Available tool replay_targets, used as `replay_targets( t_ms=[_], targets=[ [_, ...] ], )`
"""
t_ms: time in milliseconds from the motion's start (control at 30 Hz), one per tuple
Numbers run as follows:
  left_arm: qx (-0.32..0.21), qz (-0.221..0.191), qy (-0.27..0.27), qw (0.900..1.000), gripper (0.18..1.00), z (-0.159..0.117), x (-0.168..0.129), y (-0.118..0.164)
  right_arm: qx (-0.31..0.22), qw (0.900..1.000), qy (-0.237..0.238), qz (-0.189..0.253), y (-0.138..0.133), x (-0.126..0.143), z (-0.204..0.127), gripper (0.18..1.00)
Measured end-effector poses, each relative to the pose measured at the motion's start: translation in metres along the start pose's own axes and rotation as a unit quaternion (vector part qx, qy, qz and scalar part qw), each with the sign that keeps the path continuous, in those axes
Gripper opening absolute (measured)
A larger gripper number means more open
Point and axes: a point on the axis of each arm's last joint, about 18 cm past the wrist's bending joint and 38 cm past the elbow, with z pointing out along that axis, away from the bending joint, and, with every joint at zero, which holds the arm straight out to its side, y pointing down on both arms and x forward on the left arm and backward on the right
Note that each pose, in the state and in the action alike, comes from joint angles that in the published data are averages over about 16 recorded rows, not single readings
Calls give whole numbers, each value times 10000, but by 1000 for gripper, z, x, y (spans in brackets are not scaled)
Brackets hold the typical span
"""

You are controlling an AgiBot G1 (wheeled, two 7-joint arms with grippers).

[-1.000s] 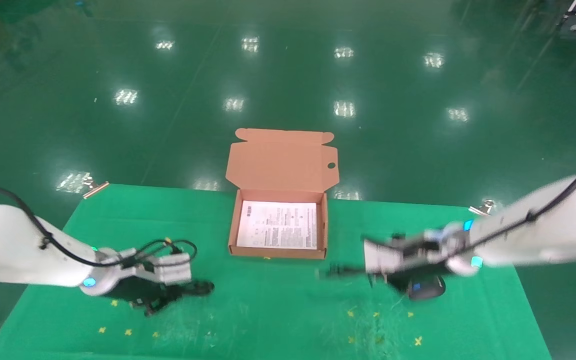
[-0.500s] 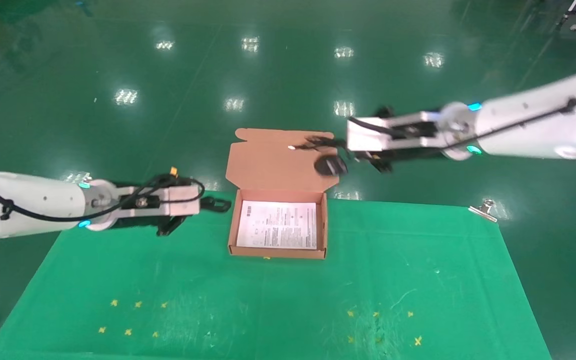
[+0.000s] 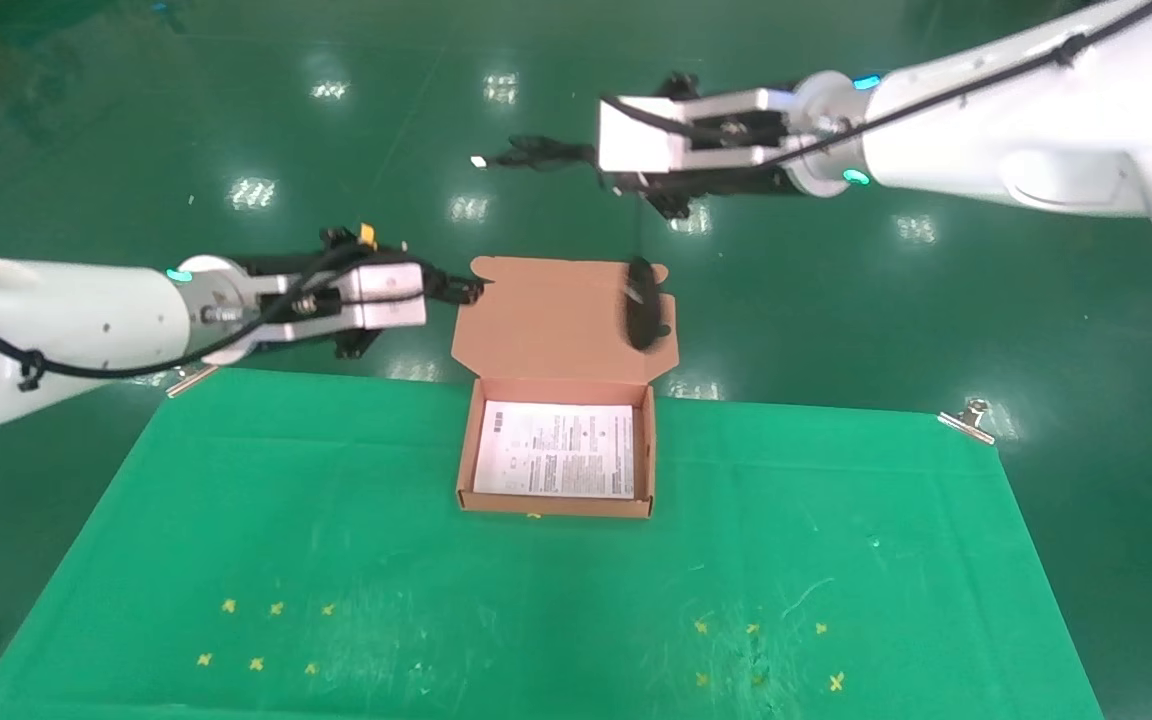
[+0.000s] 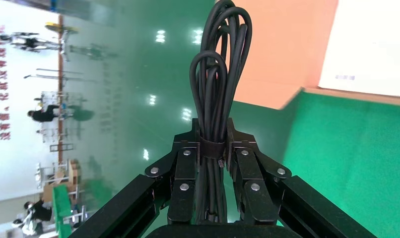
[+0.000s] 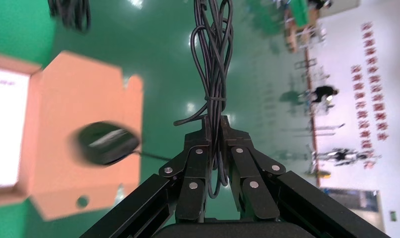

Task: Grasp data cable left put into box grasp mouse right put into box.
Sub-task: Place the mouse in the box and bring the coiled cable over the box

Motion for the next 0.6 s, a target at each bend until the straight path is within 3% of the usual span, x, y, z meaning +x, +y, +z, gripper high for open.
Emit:
replay_targets(
  t_ms=[333, 600],
  targets=[
    [2, -42, -347, 9994, 271, -4, -24, -9, 331, 9986, 368, -159, -19, 23, 2, 208],
    [-112, -44, -314, 9994, 270, -4, -21, -2, 375, 9986, 337, -153, -17, 15, 4, 208]
  ],
)
